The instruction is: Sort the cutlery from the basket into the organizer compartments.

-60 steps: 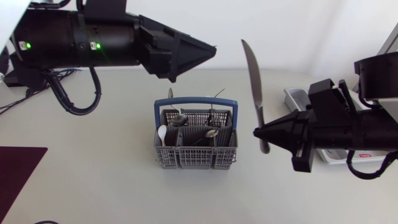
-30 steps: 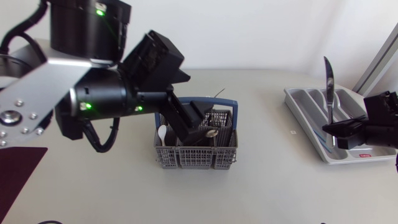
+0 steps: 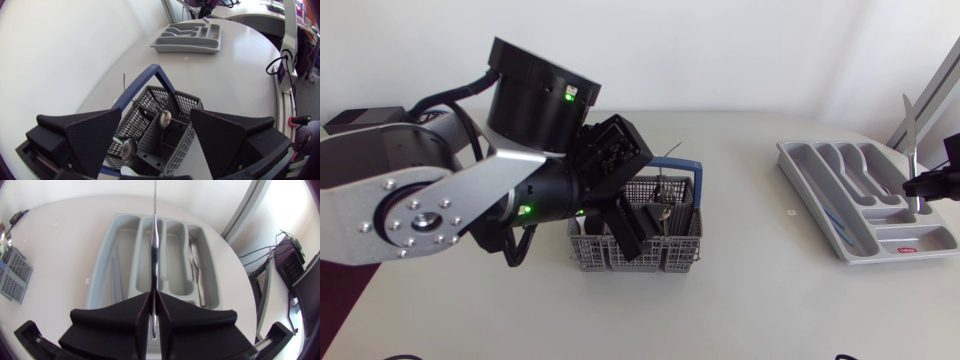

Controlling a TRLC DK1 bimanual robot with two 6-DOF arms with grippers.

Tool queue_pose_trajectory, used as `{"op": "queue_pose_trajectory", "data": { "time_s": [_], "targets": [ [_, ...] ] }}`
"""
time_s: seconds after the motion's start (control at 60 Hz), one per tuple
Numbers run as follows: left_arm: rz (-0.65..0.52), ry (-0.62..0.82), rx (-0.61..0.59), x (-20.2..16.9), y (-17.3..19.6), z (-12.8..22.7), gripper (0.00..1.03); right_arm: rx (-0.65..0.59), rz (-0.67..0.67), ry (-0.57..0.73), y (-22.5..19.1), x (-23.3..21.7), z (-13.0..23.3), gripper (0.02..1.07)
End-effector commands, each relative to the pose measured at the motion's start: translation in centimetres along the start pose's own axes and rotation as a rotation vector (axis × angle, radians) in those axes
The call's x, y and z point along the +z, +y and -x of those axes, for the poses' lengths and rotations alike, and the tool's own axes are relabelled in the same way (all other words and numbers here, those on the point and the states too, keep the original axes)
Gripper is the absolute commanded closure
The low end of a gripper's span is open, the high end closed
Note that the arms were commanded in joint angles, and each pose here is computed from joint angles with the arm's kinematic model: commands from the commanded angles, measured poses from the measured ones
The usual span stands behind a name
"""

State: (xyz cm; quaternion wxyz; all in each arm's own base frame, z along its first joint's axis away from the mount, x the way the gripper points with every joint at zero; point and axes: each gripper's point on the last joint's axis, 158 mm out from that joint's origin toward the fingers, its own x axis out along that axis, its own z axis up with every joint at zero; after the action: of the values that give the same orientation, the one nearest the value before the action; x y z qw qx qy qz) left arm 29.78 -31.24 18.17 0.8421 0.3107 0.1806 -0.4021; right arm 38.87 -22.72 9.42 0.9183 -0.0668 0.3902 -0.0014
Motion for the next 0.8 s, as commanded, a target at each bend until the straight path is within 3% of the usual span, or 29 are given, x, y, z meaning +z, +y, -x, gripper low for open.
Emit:
{"op": "queue_pose_trajectory", "data": {
  "time_s": [0.0, 0.317, 0.783],
  "targets": [
    [-0.023, 0.039, -0.015, -1.5, -0.8, -0.8, 0.09, -0.044, -0.029, 0.000, -3.1, 0.8, -1.4, 1.01],
    [-0.032, 0.049, -0.032, -1.8, -1.7, -0.9, 0.09, -0.186, -0.089, 0.090, -9.3, 0.0, -6.8, 1.01],
    [-0.037, 0.049, -0.034, -1.8, -2.2, -0.5, 0.10, -0.277, -0.085, 0.154, -11.3, -1.0, -11.3, 1.01]
  ]
}}
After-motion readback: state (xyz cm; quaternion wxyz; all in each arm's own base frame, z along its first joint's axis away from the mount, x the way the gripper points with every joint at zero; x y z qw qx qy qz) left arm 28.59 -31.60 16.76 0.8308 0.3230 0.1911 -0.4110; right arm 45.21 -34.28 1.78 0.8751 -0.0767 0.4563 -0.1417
